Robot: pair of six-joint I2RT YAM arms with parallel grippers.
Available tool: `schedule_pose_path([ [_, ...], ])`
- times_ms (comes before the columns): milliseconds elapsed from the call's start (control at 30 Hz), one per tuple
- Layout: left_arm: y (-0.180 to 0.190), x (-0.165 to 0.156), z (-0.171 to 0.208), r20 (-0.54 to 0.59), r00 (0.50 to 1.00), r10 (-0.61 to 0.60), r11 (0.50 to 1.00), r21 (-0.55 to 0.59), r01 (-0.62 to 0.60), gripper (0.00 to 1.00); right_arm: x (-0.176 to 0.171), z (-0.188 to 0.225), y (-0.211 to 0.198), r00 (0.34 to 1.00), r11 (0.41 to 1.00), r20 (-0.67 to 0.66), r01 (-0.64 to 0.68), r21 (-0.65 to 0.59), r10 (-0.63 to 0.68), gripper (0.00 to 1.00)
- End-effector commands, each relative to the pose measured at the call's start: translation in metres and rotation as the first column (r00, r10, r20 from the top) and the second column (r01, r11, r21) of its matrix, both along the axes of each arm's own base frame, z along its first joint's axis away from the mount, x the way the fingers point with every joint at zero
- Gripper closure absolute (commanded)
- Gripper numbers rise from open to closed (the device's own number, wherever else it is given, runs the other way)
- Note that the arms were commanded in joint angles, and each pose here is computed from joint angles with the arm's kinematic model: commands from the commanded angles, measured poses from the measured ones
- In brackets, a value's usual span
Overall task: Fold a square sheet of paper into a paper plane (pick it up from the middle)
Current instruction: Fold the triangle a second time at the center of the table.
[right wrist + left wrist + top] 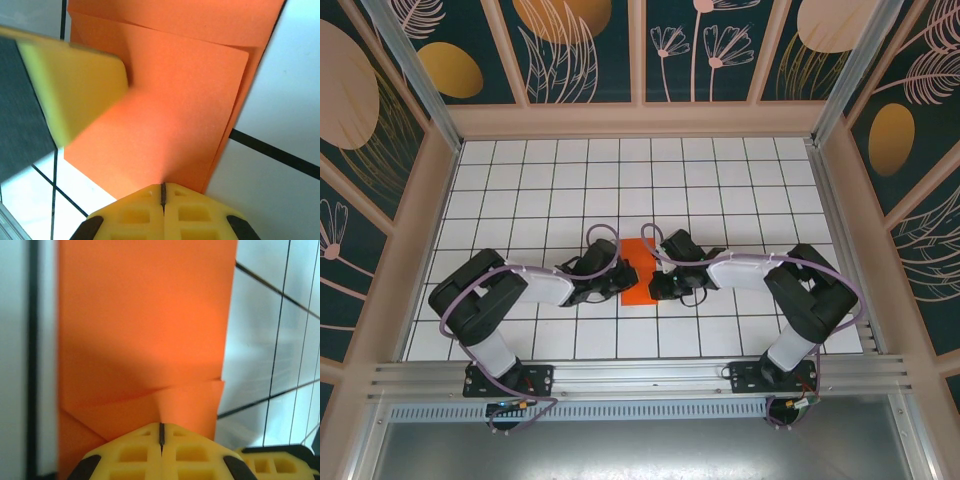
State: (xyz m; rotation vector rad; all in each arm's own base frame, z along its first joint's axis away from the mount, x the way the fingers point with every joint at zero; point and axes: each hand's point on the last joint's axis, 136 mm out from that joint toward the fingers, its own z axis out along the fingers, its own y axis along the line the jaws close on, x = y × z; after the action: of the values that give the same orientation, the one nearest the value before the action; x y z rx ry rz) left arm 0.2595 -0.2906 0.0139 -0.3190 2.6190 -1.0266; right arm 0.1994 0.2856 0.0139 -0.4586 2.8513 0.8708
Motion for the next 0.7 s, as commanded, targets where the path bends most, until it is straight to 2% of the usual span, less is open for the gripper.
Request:
schedule_pose_path([
  [0, 0.045, 0.004, -0.027, -0.014, 0.998, 0.064, 0.990, 0.124, -0.062, 0.97, -0.028, -0.044, -0.042, 0.995, 0.982, -0.093, 0.006, -0.188, -0.024, 1.00],
  [233, 0.078, 0.021, -0.032, 0.015, 0.996, 0.093, 0.978, 0.188, -0.094, 0.96, -0.038, -0.058, -0.056, 0.992, 0.972, -0.120, 0.008, -0.236, -0.037, 1.00],
  [467, 0.092, 0.041, -0.009, 0.086, 0.992, 0.096, 0.973, 0.203, -0.112, 0.93, -0.031, -0.043, -0.044, 0.995, 0.983, -0.100, 0.012, -0.182, -0.031, 1.00],
  [567, 0.086, 0.051, 0.011, 0.129, 0.987, 0.092, 0.978, 0.175, -0.114, 0.88, -0.023, -0.023, -0.027, 0.997, 0.994, -0.080, 0.015, -0.104, -0.023, 1.00],
  [667, 0.083, 0.059, 0.034, 0.166, 0.980, 0.112, 0.981, 0.139, -0.136, 0.74, 0.004, 0.017, -0.006, 0.998, 0.998, 0.002, 0.056, 0.008, -0.056, 0.99],
])
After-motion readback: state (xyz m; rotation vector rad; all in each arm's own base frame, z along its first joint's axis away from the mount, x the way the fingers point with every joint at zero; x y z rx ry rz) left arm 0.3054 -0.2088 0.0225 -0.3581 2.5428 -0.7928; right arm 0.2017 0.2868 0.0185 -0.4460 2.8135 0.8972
